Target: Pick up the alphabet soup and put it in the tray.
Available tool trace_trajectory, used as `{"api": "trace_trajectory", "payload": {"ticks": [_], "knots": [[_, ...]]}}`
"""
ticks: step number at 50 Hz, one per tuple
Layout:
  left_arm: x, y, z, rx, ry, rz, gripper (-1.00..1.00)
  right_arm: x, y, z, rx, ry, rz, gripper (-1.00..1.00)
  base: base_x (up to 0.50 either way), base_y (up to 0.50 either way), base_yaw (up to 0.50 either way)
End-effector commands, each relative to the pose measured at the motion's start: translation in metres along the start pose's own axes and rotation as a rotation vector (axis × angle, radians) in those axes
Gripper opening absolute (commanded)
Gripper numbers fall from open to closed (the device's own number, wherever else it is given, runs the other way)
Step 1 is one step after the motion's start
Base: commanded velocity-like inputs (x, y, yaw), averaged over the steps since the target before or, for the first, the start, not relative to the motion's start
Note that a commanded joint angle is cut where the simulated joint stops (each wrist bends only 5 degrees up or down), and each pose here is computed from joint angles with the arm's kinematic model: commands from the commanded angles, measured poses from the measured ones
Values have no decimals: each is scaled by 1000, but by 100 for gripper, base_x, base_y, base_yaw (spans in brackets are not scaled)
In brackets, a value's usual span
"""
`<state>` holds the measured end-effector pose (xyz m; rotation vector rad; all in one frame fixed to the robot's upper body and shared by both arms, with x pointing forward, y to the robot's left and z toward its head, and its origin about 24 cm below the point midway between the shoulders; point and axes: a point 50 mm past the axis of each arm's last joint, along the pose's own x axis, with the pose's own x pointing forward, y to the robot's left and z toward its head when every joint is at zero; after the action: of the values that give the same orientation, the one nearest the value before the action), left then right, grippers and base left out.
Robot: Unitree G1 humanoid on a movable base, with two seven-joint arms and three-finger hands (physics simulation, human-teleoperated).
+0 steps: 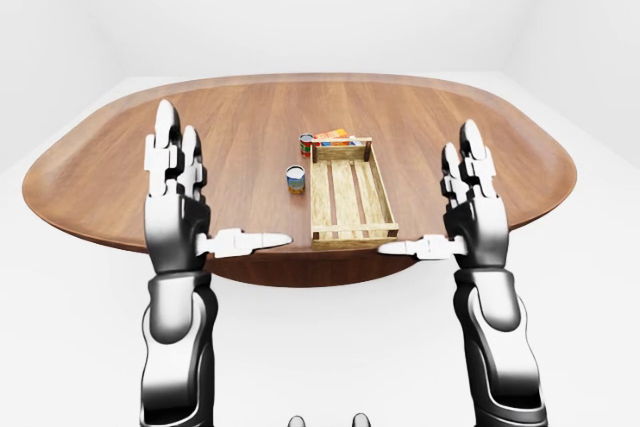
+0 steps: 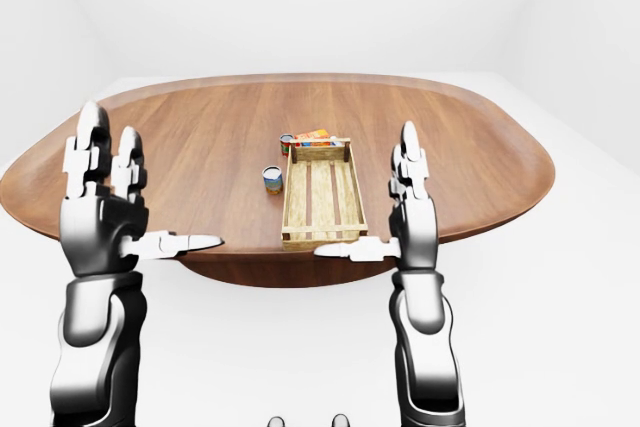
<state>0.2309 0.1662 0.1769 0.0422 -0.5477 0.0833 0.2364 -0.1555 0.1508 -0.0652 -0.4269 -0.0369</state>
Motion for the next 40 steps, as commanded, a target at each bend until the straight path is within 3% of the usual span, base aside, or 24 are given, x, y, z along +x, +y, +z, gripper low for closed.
{"api": "trace_trajectory", "payload": {"ticks": [1, 23, 40], "knots": [[-1, -4, 13, 2, -52, -16, 100, -1, -2, 13, -2, -54, -13, 100, 0, 0, 0], [-2, -8, 9, 8, -37, -29, 100, 1, 0, 9, 9, -40, -13, 100, 0, 0, 0], [-3, -9, 8, 8, -31, -33, 100, 0, 0, 11, 17, -45, -8, 100, 49, 0, 0]]}}
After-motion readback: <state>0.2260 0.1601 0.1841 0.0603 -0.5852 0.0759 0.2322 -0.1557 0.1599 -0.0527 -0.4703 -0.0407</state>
